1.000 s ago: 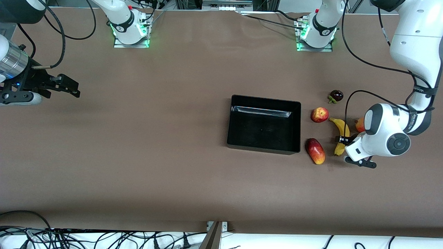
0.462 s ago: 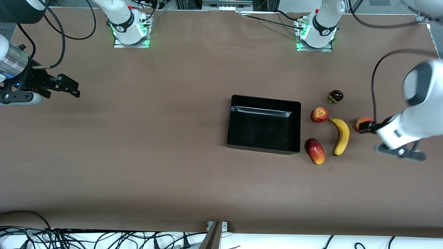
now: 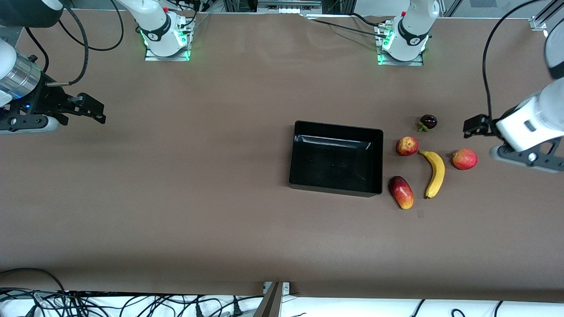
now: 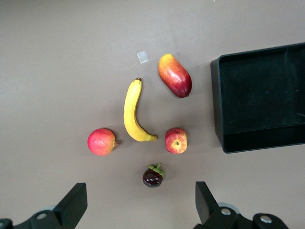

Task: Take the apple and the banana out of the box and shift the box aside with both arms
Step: 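Release the banana on the table and raise the left gripper away, then reach the right gripper to the rim of the empty black tray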

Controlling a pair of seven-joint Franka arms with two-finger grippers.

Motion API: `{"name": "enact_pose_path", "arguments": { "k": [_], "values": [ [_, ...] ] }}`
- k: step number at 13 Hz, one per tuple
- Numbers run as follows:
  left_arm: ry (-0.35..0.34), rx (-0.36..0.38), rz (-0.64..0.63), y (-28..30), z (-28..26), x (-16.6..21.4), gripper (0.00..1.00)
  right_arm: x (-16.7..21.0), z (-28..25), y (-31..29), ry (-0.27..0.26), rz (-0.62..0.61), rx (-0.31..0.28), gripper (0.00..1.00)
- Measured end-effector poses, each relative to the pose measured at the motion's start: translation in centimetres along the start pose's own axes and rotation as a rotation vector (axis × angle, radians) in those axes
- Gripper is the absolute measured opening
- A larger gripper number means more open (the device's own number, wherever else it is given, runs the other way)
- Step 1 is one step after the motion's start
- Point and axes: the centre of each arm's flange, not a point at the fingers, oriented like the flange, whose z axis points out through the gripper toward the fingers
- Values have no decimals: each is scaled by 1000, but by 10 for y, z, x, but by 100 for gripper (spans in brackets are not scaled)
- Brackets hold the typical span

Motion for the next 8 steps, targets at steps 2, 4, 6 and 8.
{"name": "enact_pose_path", "arguments": {
  "k": [2, 4, 6, 8],
  "values": [
    [49, -19, -65, -16, -22, -27, 100, 2, 0, -15, 15, -25, 2, 100],
    [114, 10, -94, -22, -32, -55, 100, 3, 4, -30, 12, -53, 2, 100],
    [139, 54, -85, -3, -33, -75, 100, 0, 5, -51, 0, -99, 3, 100],
    [140, 60, -76, 7, -29, -81, 100, -13, 7, -88, -50, -170, 3, 100]
  ]
}}
